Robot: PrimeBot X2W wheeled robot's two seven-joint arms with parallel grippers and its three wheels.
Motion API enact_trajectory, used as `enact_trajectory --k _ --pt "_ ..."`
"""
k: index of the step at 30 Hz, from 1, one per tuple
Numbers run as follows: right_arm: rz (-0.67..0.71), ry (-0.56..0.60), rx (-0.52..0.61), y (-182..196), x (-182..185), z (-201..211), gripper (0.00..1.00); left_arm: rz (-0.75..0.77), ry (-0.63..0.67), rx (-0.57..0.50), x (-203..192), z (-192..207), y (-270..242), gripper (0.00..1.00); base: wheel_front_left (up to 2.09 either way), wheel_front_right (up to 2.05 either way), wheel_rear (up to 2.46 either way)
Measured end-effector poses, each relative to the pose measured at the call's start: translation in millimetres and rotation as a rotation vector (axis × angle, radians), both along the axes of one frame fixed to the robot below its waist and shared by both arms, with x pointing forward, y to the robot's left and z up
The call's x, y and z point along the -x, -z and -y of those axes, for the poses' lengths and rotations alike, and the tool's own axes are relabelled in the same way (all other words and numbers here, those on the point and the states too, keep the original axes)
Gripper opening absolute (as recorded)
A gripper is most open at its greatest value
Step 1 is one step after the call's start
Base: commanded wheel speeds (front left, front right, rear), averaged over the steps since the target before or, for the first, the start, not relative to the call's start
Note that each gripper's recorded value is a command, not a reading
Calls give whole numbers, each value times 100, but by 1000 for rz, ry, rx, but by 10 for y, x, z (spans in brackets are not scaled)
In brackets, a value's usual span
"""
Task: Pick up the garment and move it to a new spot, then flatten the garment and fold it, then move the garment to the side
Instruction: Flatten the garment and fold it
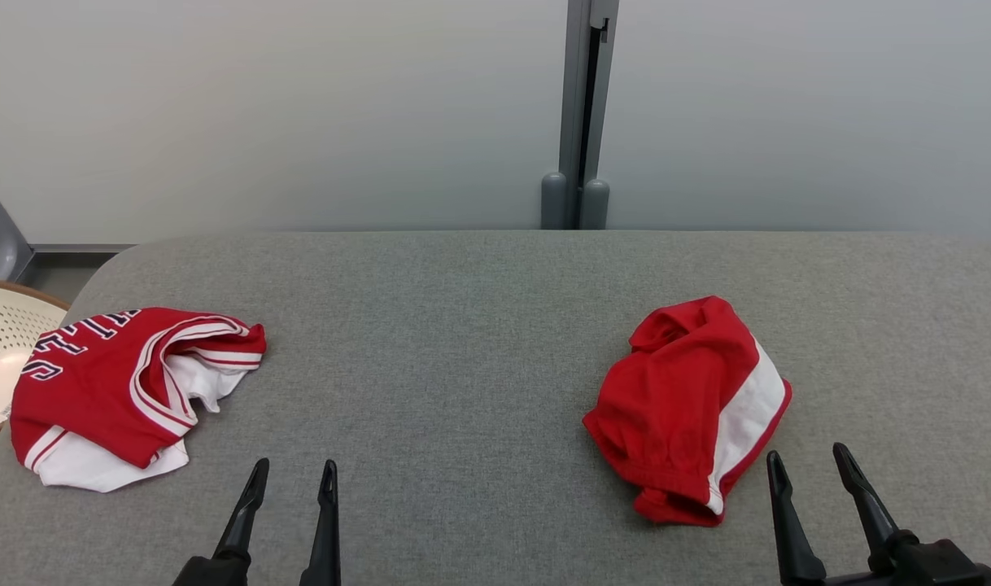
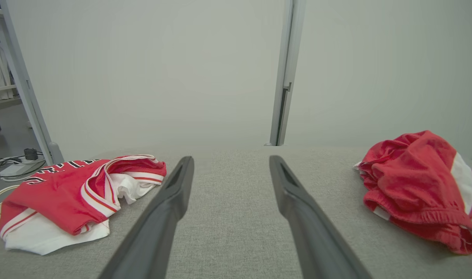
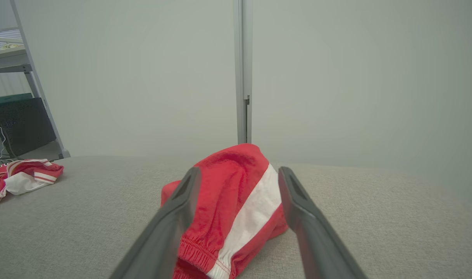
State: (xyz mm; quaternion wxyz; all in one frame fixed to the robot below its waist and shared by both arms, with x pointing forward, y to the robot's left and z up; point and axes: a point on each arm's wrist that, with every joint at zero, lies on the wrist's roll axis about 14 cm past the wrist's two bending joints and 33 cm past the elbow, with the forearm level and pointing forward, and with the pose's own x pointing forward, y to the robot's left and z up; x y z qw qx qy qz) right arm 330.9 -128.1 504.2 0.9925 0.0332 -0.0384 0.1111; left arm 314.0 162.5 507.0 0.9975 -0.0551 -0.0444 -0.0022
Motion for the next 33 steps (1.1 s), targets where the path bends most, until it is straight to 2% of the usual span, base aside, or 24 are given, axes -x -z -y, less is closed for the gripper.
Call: enact_trajectory --k 14,22,29,33 --pt "3 8 -3 -9 12 20 100 1 22 10 -16 101 -8 100 0 0 0" --pt "-9 16 -3 27 -1 47 100 -46 49 21 -24 174 136 100 0 0 0" --pt "0 81 14 -3 -156 260 100 -41 184 34 -297 479 112 100 0 0 0" --pt "16 109 25 -52 -297 351 100 -59 321 75 -421 841 156 100 0 0 0"
